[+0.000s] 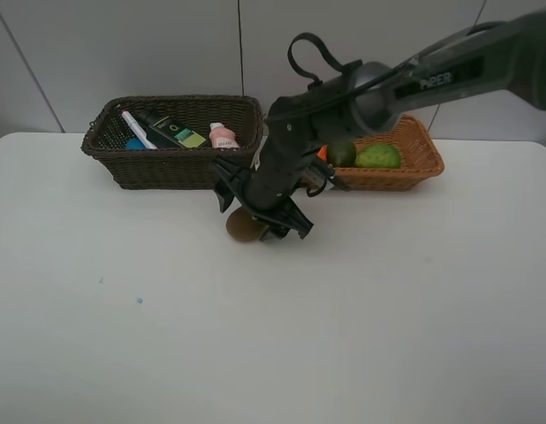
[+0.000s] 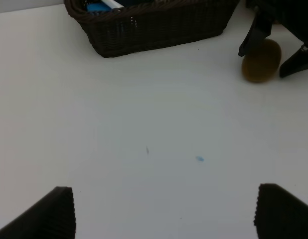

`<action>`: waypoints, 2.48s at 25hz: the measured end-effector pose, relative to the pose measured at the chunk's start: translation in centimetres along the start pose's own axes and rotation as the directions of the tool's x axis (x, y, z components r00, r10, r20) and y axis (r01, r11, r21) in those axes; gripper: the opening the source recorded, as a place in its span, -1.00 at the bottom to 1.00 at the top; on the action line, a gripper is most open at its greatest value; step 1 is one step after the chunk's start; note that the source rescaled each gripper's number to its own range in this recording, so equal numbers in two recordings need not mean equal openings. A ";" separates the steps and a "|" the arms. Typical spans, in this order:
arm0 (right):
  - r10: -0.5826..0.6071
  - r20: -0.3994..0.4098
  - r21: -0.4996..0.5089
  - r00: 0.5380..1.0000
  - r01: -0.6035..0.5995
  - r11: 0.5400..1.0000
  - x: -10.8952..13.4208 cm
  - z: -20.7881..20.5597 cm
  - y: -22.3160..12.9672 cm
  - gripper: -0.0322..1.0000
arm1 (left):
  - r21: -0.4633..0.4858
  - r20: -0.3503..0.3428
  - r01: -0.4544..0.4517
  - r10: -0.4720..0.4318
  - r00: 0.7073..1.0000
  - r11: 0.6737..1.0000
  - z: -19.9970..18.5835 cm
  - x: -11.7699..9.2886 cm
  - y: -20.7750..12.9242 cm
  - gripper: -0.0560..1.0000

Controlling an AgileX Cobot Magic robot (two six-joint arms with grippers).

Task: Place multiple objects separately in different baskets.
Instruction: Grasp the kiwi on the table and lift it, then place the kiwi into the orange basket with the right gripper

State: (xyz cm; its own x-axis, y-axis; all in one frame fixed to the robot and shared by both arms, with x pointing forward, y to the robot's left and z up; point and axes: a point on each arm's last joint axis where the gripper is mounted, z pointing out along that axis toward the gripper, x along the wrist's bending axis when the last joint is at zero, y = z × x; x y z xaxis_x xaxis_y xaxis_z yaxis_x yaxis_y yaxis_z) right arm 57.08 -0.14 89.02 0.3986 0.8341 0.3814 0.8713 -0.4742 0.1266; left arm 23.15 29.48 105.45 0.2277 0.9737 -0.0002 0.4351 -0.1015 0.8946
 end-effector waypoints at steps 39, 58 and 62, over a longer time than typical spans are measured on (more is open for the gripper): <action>-0.657 0.124 0.131 0.744 0.644 0.754 0.2 -5.9 -2.6 -0.03 | 0.000 0.000 0.000 0.000 1.000 1.000 0.0 0.0 0.0 0.93; -0.628 0.288 -0.165 0.723 0.684 0.711 -9.6 -14.0 17.7 -0.03 | 0.000 0.000 0.000 0.000 1.000 1.000 0.0 0.0 0.0 0.93; -0.592 0.295 -0.218 0.750 0.656 0.722 -11.6 -13.4 20.1 -0.03 | 0.000 0.000 0.000 0.000 1.000 1.000 0.0 0.0 0.0 0.93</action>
State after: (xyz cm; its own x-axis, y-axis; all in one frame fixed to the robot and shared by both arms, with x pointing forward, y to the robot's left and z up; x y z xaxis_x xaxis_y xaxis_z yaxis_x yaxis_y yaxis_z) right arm 66.16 -23.12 99.43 -0.1330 0.9894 -0.0590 0.8287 0.1436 0.5410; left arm 23.15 29.48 105.45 0.2277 0.9737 -0.0002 0.4351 -0.1015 0.8946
